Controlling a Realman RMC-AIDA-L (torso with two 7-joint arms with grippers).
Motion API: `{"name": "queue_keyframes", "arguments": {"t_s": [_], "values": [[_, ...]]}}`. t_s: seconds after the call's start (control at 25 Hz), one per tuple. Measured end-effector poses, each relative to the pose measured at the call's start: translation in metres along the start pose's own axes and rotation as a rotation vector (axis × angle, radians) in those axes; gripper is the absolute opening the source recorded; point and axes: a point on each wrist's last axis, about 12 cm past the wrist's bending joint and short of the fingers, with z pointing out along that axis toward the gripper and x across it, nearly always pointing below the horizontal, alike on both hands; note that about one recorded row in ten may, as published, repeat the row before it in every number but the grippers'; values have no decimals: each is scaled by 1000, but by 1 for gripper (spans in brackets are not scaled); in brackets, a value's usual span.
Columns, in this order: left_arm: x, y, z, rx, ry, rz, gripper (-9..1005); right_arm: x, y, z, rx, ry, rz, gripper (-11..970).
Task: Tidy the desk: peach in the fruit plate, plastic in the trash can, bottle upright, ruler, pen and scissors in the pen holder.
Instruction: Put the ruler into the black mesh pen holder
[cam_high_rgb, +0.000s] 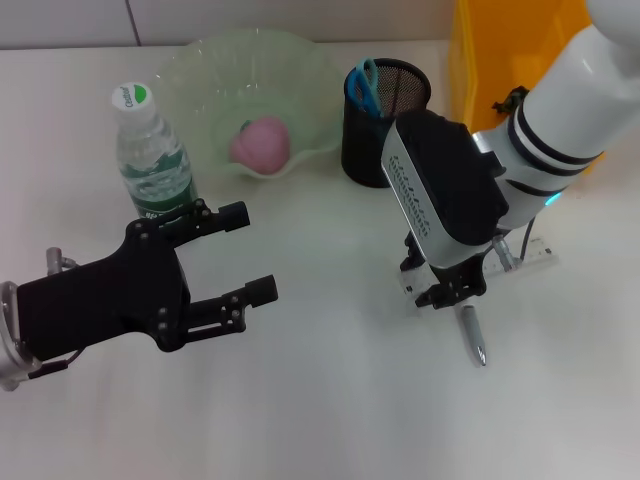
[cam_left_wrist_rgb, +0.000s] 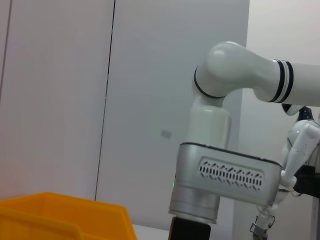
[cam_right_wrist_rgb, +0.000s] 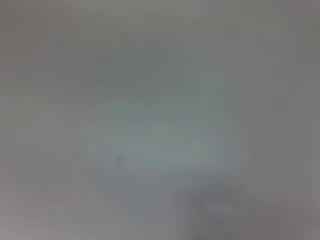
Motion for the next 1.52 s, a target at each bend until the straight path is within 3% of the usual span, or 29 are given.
{"name": "queue_keyframes", "arguments": {"t_s": [0.24,0.48,0.52,0.64,0.72,0.76,0.92,1.04,1.52], "values": [[0,-2,-1,8,-8,-3,809,-6,-3,-24,87,-48,55,387],[-1,-3,-2,11,-17,-3,809,-2,-9,-88,281,-201,218,389],[-1,-3,-2,12,-18,-3,809,1,-10,-110,353,-273,275,389],[-1,-4,-2,13,-19,4,809,6,-10,-129,434,-345,328,389],[-1,-4,-2,14,-19,4,809,14,-13,-148,576,-500,425,389],[-1,-4,-2,14,-19,4,809,14,-13,-148,576,-500,425,389],[-1,-4,-1,18,-19,6,809,31,-16,-153,743,-754,543,388],[-2,-3,0,22,-19,6,809,36,-16,-147,774,-837,568,388],[-2,-3,-1,15,-23,1,808,46,-17,-77,830,-1023,654,388]]}}
